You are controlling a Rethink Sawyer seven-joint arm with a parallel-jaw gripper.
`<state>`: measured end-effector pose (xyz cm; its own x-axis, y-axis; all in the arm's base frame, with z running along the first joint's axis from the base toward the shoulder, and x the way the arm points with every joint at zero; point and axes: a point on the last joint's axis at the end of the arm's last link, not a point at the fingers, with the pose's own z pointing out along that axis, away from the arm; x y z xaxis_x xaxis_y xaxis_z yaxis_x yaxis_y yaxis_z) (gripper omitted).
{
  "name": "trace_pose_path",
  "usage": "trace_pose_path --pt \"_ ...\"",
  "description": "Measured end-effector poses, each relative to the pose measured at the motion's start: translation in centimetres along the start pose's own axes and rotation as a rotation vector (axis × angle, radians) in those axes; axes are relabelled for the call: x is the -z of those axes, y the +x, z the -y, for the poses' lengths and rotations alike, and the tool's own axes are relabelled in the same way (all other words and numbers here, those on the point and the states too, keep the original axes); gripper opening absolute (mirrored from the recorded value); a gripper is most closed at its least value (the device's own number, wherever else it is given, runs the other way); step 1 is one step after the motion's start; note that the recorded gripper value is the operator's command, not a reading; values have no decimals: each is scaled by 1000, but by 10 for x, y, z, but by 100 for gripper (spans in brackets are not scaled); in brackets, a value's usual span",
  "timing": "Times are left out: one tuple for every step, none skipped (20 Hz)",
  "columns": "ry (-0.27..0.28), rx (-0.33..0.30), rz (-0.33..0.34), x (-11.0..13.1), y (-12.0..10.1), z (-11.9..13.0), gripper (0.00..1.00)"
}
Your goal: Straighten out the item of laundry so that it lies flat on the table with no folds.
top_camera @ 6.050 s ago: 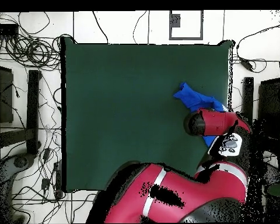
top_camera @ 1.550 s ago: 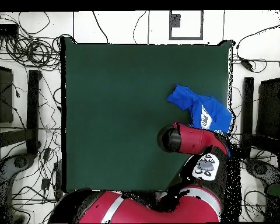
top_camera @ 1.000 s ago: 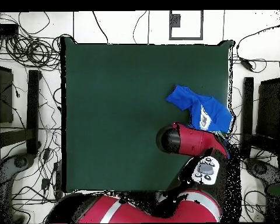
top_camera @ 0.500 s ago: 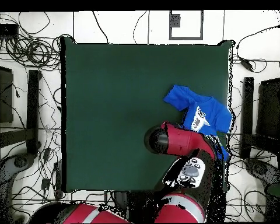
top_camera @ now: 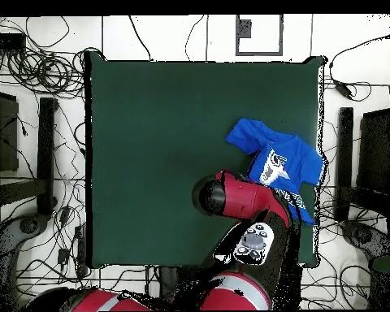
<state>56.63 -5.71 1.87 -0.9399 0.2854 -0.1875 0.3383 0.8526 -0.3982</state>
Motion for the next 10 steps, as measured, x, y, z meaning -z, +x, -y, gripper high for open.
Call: trace_pose_path --pt "1 -9 -5 0 1 1 0" --pt "1 -13 -8 0 2 2 0" --pt "1 -16 -10 0 3 2 0" --pt "1 -19 -11 0 3 2 0" --pt "1 -22 -13 0 3 2 0" --pt "0 -26 -14 0 4 2 0" --pt "0 -30 -16 0 4 2 0" --pt "-1 -34 -17 0 4 2 0" --pt "-2 -38 -18 0 4 2 0" --pt "-3 -43 -19 0 4 1 0"
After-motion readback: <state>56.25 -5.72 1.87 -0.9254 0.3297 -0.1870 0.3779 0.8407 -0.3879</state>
